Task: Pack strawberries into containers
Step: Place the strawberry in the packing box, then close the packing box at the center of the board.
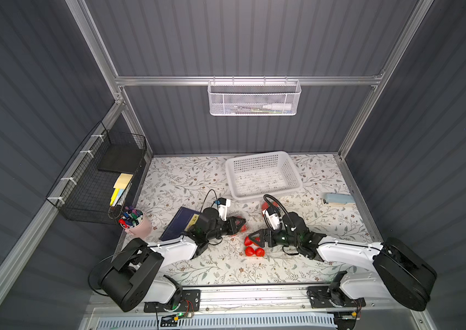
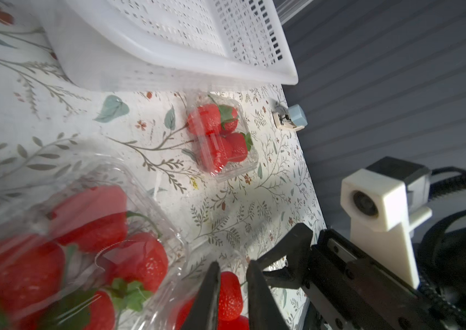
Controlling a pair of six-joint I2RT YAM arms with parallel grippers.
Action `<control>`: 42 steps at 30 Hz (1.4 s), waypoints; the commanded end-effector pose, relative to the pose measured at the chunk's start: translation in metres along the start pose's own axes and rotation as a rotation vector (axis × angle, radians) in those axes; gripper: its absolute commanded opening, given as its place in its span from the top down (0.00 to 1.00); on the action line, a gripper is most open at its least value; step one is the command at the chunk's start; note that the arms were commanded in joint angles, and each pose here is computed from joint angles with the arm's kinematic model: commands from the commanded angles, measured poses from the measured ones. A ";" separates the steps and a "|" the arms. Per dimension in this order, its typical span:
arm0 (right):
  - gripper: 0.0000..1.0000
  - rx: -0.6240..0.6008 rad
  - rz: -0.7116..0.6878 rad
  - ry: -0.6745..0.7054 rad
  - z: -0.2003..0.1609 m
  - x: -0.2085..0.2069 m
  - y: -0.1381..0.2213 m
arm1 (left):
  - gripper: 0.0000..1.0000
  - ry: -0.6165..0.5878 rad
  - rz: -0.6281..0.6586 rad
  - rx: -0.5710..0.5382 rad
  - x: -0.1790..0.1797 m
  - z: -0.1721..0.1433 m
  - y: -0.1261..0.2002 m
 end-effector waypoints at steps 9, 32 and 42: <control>0.13 -0.012 -0.158 -0.057 0.007 0.004 0.042 | 0.83 -0.002 0.111 0.037 0.010 -0.011 -0.001; 0.65 -0.010 -0.732 -0.475 -0.059 -0.061 0.135 | 0.83 0.034 0.205 0.067 0.009 -0.032 0.043; 0.68 -0.089 -0.687 -0.609 -0.063 -0.092 0.130 | 0.72 0.034 0.079 0.159 0.005 -0.057 0.023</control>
Point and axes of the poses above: each gripper's point midway between its finger pads, its own y axis back along the fingers, its own x axis along the line the jaws close on, z = x × y, the point moved 10 cm from there along y, back along the fingers, and after that the axes turned 1 degree about y, right-handed, at the moved point
